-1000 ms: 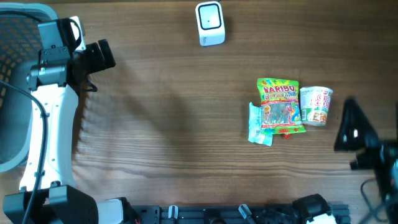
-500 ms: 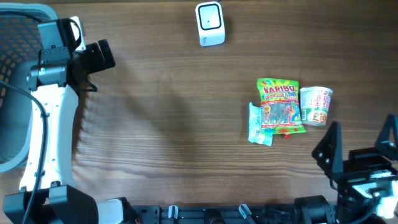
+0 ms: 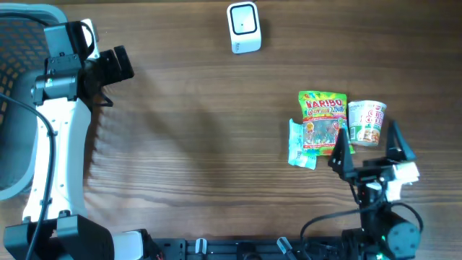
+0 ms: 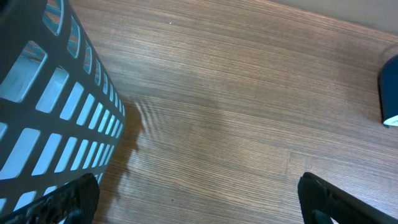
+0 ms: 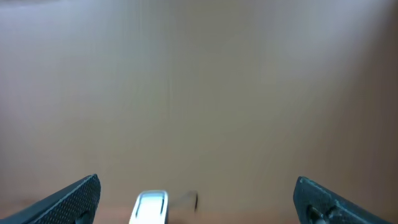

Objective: Scan the item barcode

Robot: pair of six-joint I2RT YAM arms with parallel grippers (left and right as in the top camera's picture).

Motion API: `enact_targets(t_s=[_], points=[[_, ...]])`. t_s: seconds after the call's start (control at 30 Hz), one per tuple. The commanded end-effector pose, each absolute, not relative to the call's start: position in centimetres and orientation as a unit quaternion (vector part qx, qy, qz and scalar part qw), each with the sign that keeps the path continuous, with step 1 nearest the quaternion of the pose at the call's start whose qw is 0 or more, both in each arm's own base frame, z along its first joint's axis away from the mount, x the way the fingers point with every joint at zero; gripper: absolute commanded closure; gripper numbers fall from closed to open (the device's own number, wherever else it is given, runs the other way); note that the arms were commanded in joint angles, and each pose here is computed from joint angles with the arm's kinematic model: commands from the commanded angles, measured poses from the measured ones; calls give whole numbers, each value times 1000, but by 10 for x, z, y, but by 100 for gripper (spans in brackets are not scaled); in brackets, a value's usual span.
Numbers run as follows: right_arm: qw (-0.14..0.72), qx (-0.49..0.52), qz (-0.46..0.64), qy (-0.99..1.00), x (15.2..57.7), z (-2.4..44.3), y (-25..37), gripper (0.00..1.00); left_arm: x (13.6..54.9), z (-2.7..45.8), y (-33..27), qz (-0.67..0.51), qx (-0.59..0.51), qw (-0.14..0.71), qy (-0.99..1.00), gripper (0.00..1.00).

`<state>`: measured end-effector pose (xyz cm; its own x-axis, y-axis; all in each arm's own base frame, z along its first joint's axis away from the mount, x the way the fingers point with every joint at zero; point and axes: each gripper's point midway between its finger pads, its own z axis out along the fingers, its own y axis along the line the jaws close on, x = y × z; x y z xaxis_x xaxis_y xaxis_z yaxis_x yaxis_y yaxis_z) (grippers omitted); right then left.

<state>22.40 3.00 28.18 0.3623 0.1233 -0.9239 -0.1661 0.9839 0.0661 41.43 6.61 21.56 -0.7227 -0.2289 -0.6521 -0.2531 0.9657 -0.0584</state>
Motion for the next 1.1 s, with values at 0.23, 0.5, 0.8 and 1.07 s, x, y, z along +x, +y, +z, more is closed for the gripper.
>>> enact_targets(t_s=[0.23, 0.5, 0.8, 1.07], points=[[716, -24, 80, 694, 244, 184, 33, 0, 415, 223, 68, 18, -125, 358, 925, 0], [709, -109, 14, 696, 244, 176, 36, 0, 415, 223, 68, 18, -125, 358, 925, 0], [710, -102, 10, 697, 244, 177, 32, 0, 415, 223, 68, 18, -125, 358, 925, 0], [710, -102, 10, 697, 244, 177, 32, 1, 415, 223, 68, 18, -125, 358, 925, 0]])
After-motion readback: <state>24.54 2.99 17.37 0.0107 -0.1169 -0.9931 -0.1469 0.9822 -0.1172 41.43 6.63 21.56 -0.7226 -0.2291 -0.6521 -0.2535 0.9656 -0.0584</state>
